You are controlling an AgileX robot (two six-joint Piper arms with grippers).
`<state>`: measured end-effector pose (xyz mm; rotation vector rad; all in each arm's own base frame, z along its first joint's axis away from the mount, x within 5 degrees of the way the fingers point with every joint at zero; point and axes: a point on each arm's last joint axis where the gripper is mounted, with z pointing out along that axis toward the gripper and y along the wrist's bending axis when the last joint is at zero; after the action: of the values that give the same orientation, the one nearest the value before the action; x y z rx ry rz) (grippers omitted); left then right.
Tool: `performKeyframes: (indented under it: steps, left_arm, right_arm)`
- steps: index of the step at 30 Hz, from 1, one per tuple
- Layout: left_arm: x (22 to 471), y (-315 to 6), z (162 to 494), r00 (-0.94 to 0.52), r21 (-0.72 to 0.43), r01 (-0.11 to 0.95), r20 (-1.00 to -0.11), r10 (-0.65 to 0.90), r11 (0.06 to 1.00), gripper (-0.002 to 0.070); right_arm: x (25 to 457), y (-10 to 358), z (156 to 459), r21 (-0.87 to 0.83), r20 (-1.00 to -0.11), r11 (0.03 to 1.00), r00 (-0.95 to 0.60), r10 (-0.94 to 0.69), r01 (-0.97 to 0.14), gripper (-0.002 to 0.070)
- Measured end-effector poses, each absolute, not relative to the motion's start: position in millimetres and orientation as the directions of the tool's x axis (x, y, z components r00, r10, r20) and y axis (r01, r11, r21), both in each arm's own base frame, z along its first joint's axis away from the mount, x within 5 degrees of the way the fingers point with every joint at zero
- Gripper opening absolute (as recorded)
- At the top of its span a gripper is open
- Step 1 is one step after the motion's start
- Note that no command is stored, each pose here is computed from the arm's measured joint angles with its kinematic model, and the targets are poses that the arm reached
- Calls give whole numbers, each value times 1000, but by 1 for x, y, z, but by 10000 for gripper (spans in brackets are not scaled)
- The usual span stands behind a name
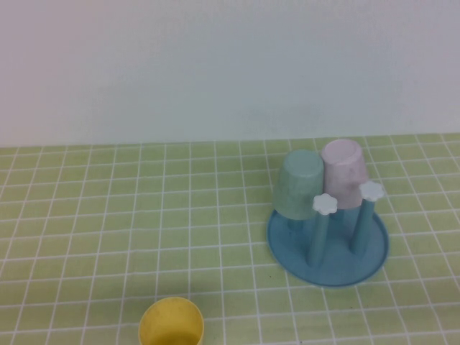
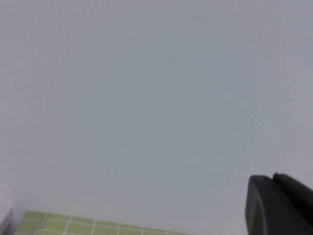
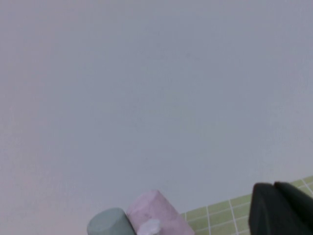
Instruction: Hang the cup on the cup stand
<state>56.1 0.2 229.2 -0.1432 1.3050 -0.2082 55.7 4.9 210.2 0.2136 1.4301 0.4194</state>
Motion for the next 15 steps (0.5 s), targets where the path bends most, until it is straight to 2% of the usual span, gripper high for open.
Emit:
performKeyframes:
  steps: [4,6,7,9,13,15]
  left_arm:
    - [56,1,226,290,-229,71,-927,-240,971,0]
    - [55,2,230,331,-310,108,-885,-328,945,-2]
    - [53,2,238,340,-293,109,-887,-313,950,0]
    - [52,1,242,363,-371,160,-840,-403,915,0]
    - [51,-6,244,361,-289,208,-865,-348,934,0]
    - [49,-9,254,333,-252,221,-889,-316,942,0]
  right_arm:
    - [56,4,212,395,-906,906,99,411,-151,-1]
    - [56,4,212,388,-907,909,110,406,-151,-1]
    - [55,4,213,379,-910,913,120,398,-150,-1]
    - [55,3,214,366,-913,918,136,386,-150,-1]
    - [54,4,223,358,-912,919,149,382,-162,-1]
    - [49,3,242,352,-901,918,198,385,-181,-1]
